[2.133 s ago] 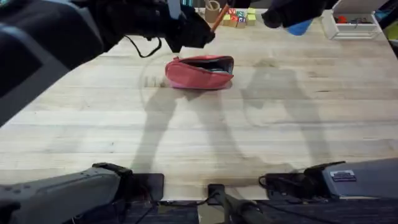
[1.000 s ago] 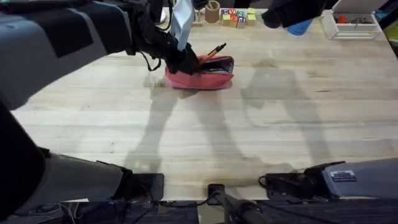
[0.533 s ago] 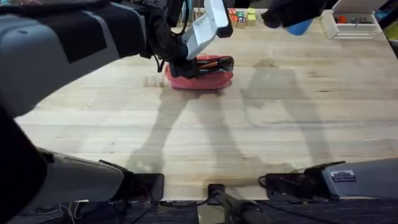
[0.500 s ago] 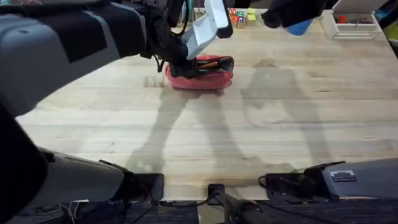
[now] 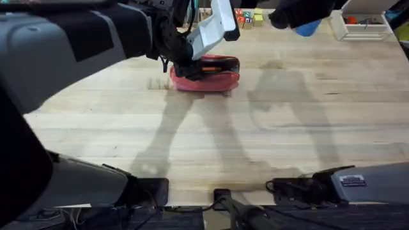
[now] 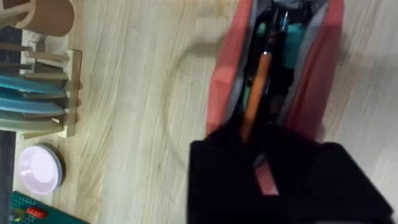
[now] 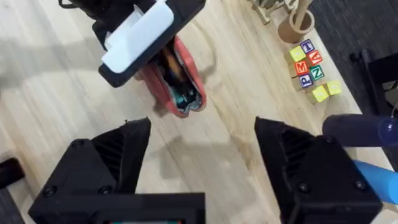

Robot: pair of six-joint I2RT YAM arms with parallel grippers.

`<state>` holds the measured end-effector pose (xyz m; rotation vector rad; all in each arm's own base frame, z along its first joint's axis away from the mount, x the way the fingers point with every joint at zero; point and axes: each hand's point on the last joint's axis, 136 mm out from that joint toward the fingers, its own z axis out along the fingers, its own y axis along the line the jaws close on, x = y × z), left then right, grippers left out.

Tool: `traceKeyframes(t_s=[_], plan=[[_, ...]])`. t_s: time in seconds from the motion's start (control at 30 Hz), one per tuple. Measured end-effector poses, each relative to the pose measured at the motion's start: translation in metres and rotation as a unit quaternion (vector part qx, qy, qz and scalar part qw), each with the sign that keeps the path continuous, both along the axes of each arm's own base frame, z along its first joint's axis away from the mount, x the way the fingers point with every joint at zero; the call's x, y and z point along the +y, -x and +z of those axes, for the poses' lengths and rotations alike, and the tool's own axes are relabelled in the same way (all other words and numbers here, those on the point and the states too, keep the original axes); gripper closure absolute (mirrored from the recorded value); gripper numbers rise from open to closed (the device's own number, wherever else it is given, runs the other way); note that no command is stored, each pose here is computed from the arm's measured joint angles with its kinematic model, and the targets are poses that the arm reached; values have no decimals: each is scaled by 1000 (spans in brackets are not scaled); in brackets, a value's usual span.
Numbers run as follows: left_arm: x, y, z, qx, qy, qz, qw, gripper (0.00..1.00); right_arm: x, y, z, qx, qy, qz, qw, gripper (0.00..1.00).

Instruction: Unzip the bag, pick up the pens from the table one at a time and place them inside, then zip the bag closed.

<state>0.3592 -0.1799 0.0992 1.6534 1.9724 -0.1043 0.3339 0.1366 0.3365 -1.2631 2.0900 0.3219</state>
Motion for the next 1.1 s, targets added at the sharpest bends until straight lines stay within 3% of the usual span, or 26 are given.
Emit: traceKeyframes(t_s=[0.1,0.2,0.23,0.9,1.1], plan=[[1,-1,0,-3,-3,-1,1000,527,0,0,0,0,0,0,1000,4],[1,-1,0,-3,-5,0,1000,62,0,0,0,0,0,0,1000,4],[2,-1,0,-4,-6,0,1000,25,0,0,0,0,0,0,1000,5],[2,-3,0,-1,-1,13,1000,9,0,0,0,0,0,0,1000,5],[1,-9,14,0,24,39,999,9,0,0,0,0,0,0,1000,5]])
